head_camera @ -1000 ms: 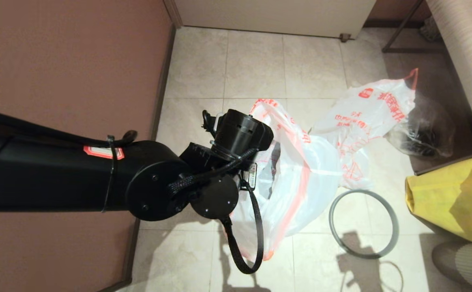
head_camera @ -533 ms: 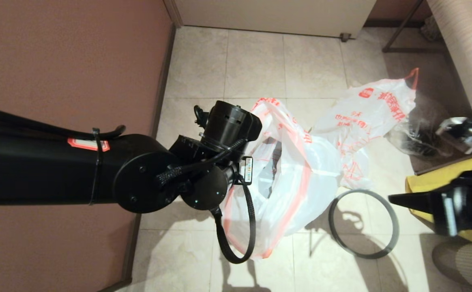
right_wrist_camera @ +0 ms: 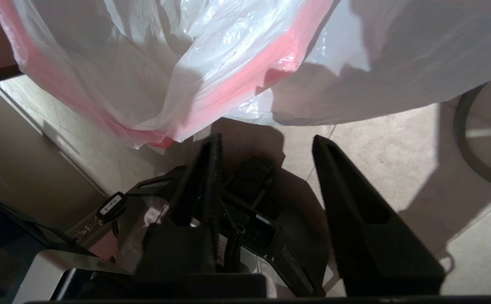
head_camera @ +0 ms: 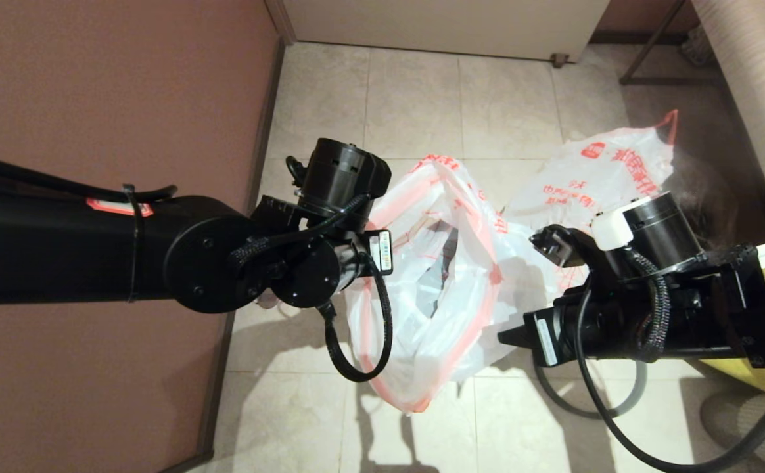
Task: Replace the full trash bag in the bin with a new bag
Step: Put the new garbage bag on the trash can
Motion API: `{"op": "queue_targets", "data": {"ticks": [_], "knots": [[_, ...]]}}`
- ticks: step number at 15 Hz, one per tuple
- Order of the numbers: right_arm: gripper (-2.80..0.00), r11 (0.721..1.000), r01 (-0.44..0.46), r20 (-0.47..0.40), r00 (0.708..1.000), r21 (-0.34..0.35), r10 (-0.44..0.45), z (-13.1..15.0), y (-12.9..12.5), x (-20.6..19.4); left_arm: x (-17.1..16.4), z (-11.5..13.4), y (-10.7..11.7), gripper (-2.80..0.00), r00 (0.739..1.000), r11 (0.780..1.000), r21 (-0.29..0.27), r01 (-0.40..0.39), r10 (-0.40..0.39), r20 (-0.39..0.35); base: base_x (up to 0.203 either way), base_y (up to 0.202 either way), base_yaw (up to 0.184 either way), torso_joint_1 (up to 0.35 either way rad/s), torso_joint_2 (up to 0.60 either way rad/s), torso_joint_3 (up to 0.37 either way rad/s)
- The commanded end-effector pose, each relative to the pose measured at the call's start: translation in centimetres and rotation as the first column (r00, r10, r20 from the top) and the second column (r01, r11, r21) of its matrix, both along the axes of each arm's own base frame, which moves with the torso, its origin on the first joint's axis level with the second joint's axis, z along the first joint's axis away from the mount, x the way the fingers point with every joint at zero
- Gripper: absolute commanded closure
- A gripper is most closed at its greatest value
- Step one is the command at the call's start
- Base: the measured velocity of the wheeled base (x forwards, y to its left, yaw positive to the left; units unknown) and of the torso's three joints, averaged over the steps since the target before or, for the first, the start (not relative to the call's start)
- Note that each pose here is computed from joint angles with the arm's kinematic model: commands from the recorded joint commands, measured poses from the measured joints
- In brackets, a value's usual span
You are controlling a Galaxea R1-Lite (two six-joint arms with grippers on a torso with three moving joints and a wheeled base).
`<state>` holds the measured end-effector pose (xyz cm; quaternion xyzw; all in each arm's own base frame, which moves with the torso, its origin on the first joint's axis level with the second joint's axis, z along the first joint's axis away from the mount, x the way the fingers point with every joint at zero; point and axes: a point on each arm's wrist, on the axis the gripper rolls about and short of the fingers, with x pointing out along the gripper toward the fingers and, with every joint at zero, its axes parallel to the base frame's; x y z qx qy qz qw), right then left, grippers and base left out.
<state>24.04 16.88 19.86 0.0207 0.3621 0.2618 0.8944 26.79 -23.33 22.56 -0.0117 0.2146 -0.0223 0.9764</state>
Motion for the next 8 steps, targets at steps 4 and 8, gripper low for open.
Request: {"op": "queue_targets", "data": {"ticks": [4, 8], "knots": [[-2.8, 1.0, 0.002, -0.055, 0.998, 0.012, -0.001, -1.8, 1.6, 0.7, -0.1, 0.1, 0.2, 0.0, 1.0, 1.0, -0.006, -0.006, 0.006, -0.001, 0.0, 0.0, 0.0, 0.0, 0.0, 0.0], [-2.8, 0.997, 0.015, -0.031, 0.999, 0.07, -0.013, -4.1, 3.7, 3.0, -0.4, 0.5, 0.4, 0.0, 1.0, 0.999, -0.031, -0.013, 0.013, 0.007, 0.0, 0.0, 0.0, 0.0, 0.0, 0.0]]}}
